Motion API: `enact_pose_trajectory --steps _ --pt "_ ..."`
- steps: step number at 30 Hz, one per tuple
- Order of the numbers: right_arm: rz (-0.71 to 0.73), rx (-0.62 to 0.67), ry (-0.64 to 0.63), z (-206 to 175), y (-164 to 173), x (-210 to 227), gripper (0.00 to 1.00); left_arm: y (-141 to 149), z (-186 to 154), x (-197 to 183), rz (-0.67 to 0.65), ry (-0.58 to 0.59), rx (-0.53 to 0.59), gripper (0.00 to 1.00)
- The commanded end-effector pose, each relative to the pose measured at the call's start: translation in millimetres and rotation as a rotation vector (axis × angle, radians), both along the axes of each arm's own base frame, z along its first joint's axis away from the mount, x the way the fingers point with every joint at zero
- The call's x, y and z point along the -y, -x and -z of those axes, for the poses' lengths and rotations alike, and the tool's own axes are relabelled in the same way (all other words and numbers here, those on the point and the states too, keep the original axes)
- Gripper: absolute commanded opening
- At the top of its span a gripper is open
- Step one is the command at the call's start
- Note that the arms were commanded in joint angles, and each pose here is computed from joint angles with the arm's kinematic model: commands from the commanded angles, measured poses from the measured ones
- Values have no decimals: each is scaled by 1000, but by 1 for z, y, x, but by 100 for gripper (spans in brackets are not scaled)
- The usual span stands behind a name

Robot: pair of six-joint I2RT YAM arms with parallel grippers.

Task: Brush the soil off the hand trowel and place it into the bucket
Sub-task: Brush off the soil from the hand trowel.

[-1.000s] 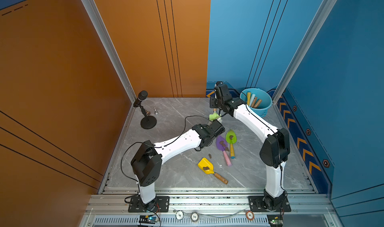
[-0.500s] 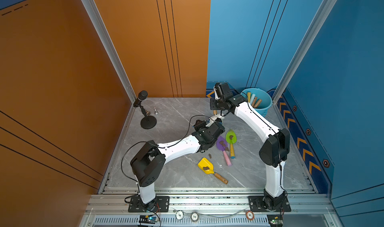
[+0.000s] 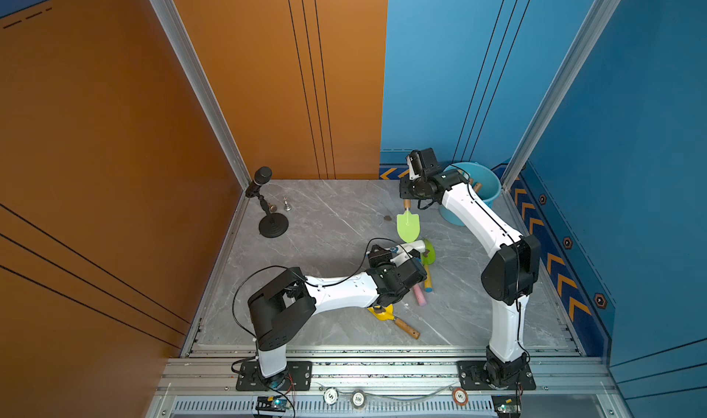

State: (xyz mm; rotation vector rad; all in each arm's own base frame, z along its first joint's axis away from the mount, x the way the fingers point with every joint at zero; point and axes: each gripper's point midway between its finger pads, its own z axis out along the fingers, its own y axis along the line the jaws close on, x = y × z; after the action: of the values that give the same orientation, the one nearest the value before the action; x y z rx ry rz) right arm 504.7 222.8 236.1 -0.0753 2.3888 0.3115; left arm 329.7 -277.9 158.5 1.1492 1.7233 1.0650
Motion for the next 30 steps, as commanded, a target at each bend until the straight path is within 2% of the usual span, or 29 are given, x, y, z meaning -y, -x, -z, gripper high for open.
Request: enact_pose_trajectory --steps 1,6,11,14,24,26,28,30 --pt "-32 10 -36 -18 8 -10 7 -21 -54 -18 -96 141 79 0" --pt "-42 11 -35 -20 12 -14 7 -50 -65 -30 -140 142 131 0" --pt "-36 29 -37 -28 13 -11 7 -58 -33 -43 -158 62 86 0" --pt "-22 39 -39 -33 11 -5 7 -50 -12 -44 -146 9 52 0" --pt "15 96 -44 -54 -8 11 7 1 36 -23 -27 -107 -76 0" --pt "11 111 -36 -56 -11 11 7 5 37 -24 -40 -73 -99 0" --pt "-2 135 -25 -60 -14 12 7 4 28 -31 -84 20 -133 0" --pt "-25 159 -29 -64 -17 9 7 1 15 -41 -141 189 -237 0"
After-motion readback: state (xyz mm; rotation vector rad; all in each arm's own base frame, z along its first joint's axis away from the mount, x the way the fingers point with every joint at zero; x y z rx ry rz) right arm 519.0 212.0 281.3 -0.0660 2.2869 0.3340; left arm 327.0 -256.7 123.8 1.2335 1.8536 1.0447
